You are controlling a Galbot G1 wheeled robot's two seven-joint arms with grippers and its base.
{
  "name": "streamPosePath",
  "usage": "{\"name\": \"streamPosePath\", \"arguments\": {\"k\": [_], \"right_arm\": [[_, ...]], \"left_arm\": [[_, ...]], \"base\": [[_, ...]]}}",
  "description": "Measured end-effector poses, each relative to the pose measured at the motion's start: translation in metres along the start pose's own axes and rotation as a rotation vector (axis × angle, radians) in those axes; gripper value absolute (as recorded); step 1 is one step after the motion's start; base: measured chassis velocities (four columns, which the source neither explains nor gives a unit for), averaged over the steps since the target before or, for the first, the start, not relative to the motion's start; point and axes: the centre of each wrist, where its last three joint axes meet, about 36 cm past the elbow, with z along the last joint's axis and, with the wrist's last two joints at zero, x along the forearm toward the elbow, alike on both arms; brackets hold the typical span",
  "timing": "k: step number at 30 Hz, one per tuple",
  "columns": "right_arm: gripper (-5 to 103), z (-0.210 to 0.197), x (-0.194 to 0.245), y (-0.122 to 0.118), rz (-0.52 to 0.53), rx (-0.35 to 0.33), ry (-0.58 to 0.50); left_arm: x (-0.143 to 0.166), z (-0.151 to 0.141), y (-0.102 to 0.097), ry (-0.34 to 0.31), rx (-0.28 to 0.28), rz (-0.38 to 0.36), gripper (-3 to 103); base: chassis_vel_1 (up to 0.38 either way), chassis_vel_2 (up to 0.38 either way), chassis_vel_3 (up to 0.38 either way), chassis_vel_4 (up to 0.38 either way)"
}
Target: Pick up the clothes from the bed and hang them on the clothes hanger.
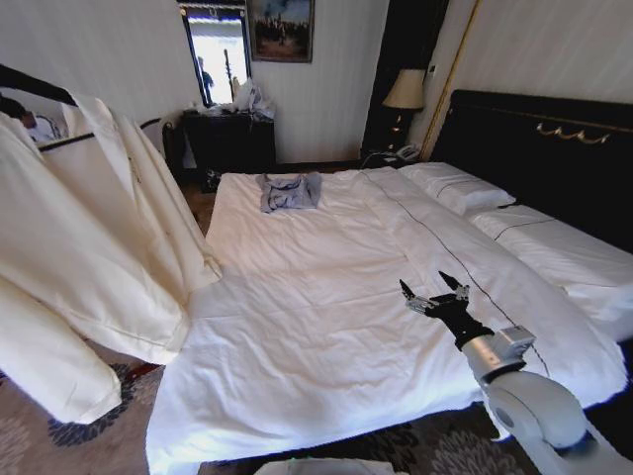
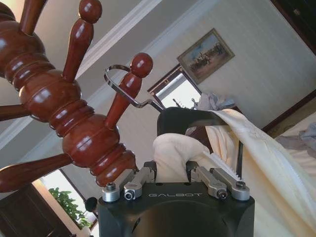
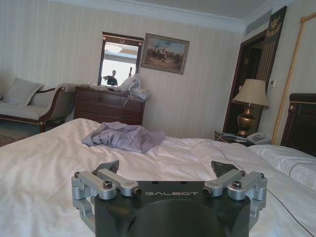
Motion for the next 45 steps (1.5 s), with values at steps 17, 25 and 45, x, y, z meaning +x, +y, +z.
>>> {"name": "streamPosePath", "arguments": {"k": [17, 25, 45], "right_arm": [[100, 0.0, 0.0, 0.0, 0.0, 0.0, 0.0], [100, 0.0, 0.0, 0.0, 0.0, 0.0, 0.0], [100, 0.0, 0.0, 0.0, 0.0, 0.0, 0.0]], "left_arm": [[0.0, -0.008, -0.008, 0.04, 0.018, 0.014, 26], [0.002, -0.014, -0.009, 0.057, 0.04, 0.006, 24], [0.009, -0.031, -0.002, 0.037, 0.025, -0.066, 94]], "base": [[0.0, 0.0, 0.0, 0.0], [0.0, 0.0, 0.0, 0.0], [0.0, 0.0, 0.0, 0.0]]}}
